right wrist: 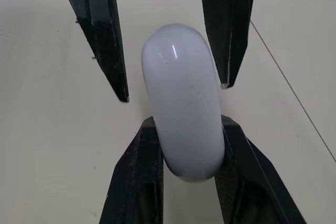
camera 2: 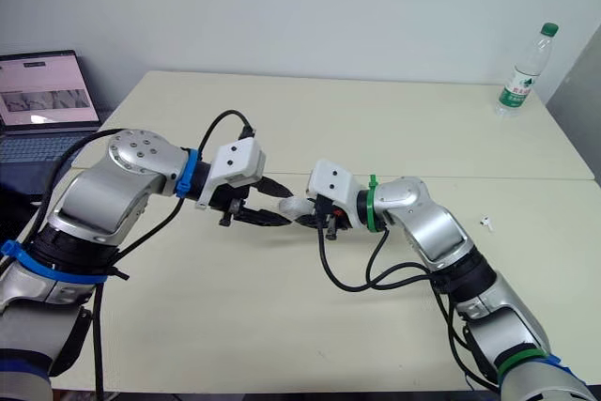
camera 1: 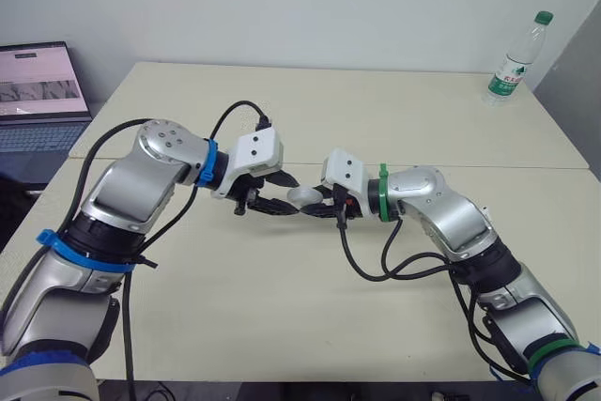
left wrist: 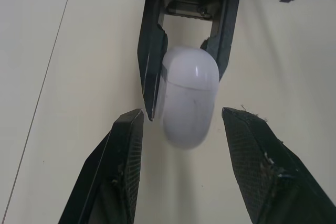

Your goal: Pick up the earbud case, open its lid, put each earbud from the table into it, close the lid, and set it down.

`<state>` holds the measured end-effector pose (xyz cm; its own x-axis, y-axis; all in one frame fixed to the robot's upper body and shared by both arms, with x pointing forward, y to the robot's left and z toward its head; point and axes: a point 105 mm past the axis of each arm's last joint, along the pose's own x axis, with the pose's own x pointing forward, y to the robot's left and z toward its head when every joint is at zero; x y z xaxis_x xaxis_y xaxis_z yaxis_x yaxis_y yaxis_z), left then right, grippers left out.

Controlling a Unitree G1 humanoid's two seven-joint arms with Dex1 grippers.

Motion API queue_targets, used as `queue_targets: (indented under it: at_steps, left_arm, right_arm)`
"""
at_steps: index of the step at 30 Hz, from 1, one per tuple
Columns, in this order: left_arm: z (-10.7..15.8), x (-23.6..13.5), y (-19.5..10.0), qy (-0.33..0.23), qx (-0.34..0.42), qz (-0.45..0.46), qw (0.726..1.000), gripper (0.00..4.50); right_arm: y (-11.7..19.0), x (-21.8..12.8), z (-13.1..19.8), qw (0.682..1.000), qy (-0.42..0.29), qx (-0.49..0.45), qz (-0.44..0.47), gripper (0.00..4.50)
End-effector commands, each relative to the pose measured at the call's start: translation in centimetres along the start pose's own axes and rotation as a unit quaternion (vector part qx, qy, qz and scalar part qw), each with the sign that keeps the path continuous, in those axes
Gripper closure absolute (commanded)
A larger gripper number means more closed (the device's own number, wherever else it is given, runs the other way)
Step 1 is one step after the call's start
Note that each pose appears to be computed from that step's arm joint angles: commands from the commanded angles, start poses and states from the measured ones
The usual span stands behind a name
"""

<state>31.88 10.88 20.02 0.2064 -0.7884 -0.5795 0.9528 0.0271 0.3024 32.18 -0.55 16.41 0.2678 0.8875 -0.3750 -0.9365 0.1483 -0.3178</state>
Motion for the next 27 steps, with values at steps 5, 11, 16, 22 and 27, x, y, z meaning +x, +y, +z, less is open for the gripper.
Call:
queue_targets:
  at_steps: [5, 11, 16, 22, 27]
  left_arm:
    - [0.84, -0.27, 0.77, 0.002, 0.036, 0.023, 0.999, 2.06]
    - [1.04, -0.33, 0.83, -0.005, 0.039, 0.024, 0.999, 3.28]
    - [1.00, -0.25, 0.42, -0.005, 0.036, 0.012, 0.999, 3.71]
    - [0.52, -0.22, 0.53, 0.004, 0.031, 0.016, 0.999, 3.71]
    - [0.25, -0.62, 0.46, -0.013, -0.002, 0.018, 1.000, 3.71]
  right_arm:
    - [-0.06, -0.07, 1.85, 0.999, -0.017, -0.029, 0.003, 3.55]
    - [-0.06, -0.09, 1.92, 1.000, -0.018, -0.024, 0.003, 3.55]
    - [-0.14, -0.04, 2.09, 1.000, -0.020, -0.023, 0.002, 3.55]
    - [-0.23, -0.20, 2.21, 1.000, -0.020, -0.023, 0.000, 3.55]
    - [0.25, -0.98, 2.32, 0.999, -0.030, -0.009, 0.023, 2.38]
